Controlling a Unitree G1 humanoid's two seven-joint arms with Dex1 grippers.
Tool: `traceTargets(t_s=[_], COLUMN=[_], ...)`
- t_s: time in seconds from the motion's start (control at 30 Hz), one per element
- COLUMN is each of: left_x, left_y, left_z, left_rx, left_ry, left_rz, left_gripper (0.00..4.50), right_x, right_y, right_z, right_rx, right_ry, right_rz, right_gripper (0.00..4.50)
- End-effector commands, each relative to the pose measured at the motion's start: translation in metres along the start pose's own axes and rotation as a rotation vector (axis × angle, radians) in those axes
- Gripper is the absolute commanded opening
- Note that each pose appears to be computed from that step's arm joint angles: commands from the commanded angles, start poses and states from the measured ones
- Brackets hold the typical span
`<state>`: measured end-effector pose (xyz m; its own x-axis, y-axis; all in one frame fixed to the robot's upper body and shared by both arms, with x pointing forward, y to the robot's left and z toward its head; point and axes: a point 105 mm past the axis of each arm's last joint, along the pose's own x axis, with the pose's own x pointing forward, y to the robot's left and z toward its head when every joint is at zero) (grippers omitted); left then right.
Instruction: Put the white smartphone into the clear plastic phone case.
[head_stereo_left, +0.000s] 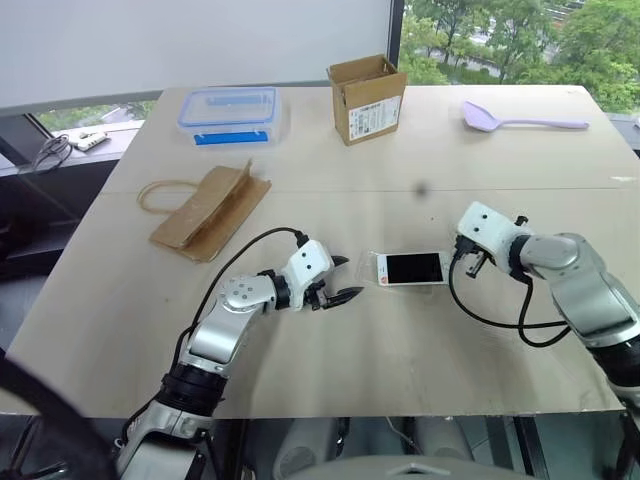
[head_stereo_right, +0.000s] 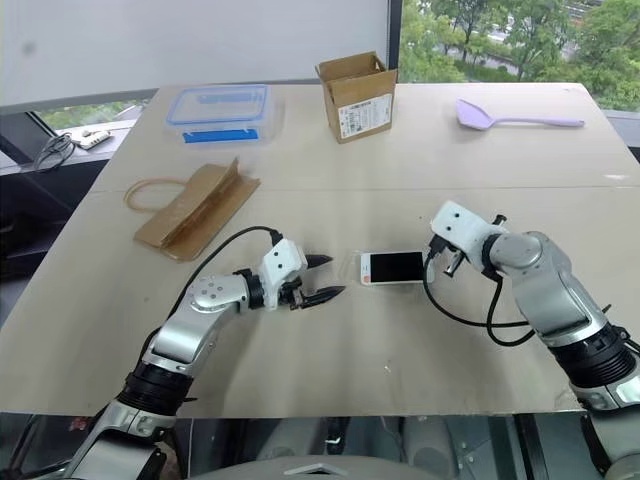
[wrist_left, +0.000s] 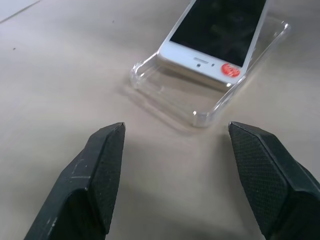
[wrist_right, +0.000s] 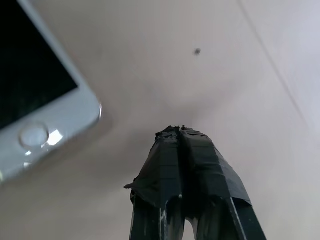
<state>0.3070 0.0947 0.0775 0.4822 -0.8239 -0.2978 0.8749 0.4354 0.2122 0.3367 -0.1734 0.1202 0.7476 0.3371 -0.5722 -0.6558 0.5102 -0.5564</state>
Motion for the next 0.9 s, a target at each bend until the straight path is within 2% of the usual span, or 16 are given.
traceTargets(t_s=[0.03,0.3,0.9], left_x=[0.001,0.006,0.012], left_y=[-0.003,-0.012,-0.022], left_z=[0.002,-0.001,-0.002], left_rx=[0.015,0.011,-0.017], left_ry=[-0.005,-0.004,-0.011], left_rz=[-0.005,-0.039,-0.072], left_gripper=[3.36,3.36,3.36], right_x=[-0.008,-0.022,-0.036], right_y=[0.011,0.038,0.069], right_z=[0.016,0.027,0.039], right_rx=[-0.038,-0.065,-0.075], right_ry=[-0.077,-0.13,-0.178], right_rz=[0.063,0.181,0.318], right_gripper=[0.02,0.02,0.02])
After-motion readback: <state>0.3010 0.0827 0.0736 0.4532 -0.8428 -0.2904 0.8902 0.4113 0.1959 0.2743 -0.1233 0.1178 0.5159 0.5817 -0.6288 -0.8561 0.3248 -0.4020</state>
